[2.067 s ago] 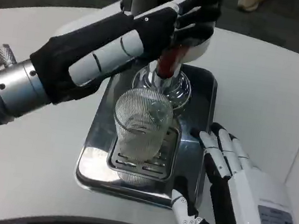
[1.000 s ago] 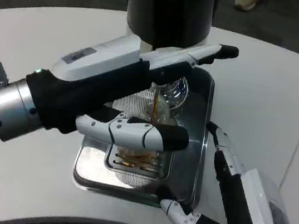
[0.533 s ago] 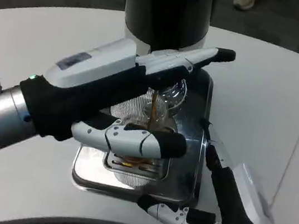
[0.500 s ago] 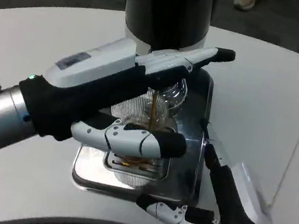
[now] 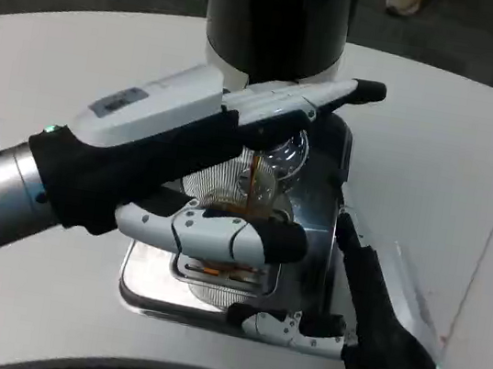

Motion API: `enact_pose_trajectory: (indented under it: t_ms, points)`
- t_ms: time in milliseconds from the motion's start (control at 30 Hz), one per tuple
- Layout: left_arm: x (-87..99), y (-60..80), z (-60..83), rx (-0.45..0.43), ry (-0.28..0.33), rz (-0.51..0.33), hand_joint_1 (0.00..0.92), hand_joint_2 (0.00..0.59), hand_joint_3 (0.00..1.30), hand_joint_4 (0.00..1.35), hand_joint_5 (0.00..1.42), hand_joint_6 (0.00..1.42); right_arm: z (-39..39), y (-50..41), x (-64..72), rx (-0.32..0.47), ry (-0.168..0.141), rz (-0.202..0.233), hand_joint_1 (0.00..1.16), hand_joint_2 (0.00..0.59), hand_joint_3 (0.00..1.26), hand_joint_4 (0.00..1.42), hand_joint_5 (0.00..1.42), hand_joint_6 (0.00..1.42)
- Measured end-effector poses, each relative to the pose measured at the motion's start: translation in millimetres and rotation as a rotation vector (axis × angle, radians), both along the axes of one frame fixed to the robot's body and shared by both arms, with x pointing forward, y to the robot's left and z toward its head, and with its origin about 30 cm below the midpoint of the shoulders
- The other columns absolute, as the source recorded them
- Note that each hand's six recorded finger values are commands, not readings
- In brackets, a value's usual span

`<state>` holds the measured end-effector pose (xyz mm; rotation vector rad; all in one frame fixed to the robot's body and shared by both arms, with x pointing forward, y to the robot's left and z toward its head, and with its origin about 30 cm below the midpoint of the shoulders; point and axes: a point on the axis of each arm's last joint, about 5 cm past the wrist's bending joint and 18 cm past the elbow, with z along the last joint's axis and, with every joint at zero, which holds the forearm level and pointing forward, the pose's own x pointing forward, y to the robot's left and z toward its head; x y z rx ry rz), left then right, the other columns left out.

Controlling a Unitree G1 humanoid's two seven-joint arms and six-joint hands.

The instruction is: Grasp the cup under the faucet to collect the drink, then remove the cup.

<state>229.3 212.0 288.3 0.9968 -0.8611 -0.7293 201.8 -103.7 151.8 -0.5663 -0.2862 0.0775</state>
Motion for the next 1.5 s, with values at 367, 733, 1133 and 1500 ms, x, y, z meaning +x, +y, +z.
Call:
enact_pose_trajectory:
  t_ms: [367, 733, 1133, 1500]
  points:
    - [-0.3, 1.5, 1.0, 0.007, 0.003, 0.009, 0.0, 0.148, 0.0, 0.0, 0.0, 0.01, 0.6, 10.3, 24.7, 0.072, 0.019, 0.059, 1.15, 0.057, 0.0, 0.0, 0.0, 0.08]
    - [-0.8, 4.0, 2.3, 0.002, 0.001, 0.024, 0.0, 0.145, 0.0, 0.0, 0.0, 0.0, 0.0, 22.5, 38.0, 0.147, 0.027, 0.08, 1.16, 0.142, 0.0, 0.0, 0.0, 0.09]
    - [-1.2, 5.3, 1.7, -0.001, 0.007, 0.032, 0.0, 0.14, 0.0, 0.0, 0.0, 0.0, 0.1, 36.3, 46.4, 0.202, 0.024, 0.102, 1.16, 0.211, 0.0, 0.0, 0.0, 0.12]
    - [-2.0, 5.8, 1.7, -0.008, 0.01, 0.042, 0.0, 0.175, 0.08, 0.0, 0.06, 0.07, -3.1, 40.5, 48.1, 0.224, 0.025, 0.112, 0.62, 0.214, 0.0, 0.0, 0.0, 0.15]
